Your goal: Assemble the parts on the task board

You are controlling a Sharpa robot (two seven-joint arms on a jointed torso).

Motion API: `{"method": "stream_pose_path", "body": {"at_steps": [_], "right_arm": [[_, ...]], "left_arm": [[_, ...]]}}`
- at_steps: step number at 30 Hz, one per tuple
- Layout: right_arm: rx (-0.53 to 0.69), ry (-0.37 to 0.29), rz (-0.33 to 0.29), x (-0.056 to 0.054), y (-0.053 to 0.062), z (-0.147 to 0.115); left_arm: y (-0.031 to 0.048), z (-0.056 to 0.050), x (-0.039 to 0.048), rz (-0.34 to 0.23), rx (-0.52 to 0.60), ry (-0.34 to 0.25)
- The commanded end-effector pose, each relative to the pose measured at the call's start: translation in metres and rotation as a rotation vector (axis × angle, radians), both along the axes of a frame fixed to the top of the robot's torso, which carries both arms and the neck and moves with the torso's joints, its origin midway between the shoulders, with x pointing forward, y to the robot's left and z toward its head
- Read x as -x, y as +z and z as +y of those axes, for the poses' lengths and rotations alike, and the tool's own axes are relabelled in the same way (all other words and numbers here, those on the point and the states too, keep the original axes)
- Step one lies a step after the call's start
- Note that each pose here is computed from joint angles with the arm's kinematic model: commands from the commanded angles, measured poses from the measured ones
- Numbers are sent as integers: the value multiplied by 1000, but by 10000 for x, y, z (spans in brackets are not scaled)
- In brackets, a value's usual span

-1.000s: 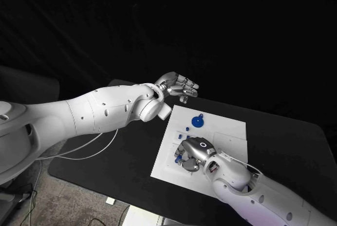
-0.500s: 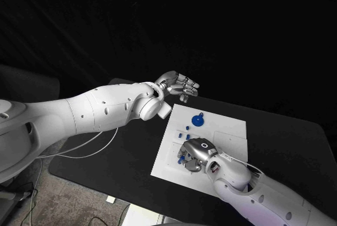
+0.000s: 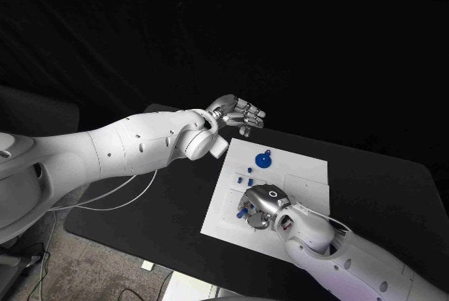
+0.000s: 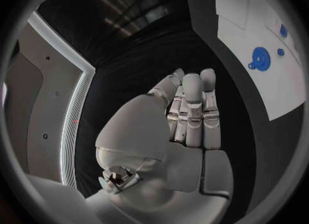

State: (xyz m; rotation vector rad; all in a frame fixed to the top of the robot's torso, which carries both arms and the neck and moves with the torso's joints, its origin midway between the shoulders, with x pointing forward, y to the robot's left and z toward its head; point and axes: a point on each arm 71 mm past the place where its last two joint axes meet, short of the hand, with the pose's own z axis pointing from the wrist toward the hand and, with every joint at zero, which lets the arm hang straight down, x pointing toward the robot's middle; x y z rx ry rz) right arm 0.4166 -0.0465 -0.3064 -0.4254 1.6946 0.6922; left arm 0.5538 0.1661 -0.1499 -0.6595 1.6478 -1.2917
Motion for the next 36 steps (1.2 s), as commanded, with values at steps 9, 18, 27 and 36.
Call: {"method": "stream_pose_path", "body": {"at_steps": [9,18,27,36], "right_arm": [[34,13,5,22,-45,9],[46,36,7,68,-52,69],[45,53,5,105,-76,142],[7,49,2,98,-99,130]], "left_arm": [[2,-29,4,8,9,-18],[1,-36,3,9,9,-20],[-1,-47,4,12,9,-24],[1,-37,5,10,9,-23]]}}
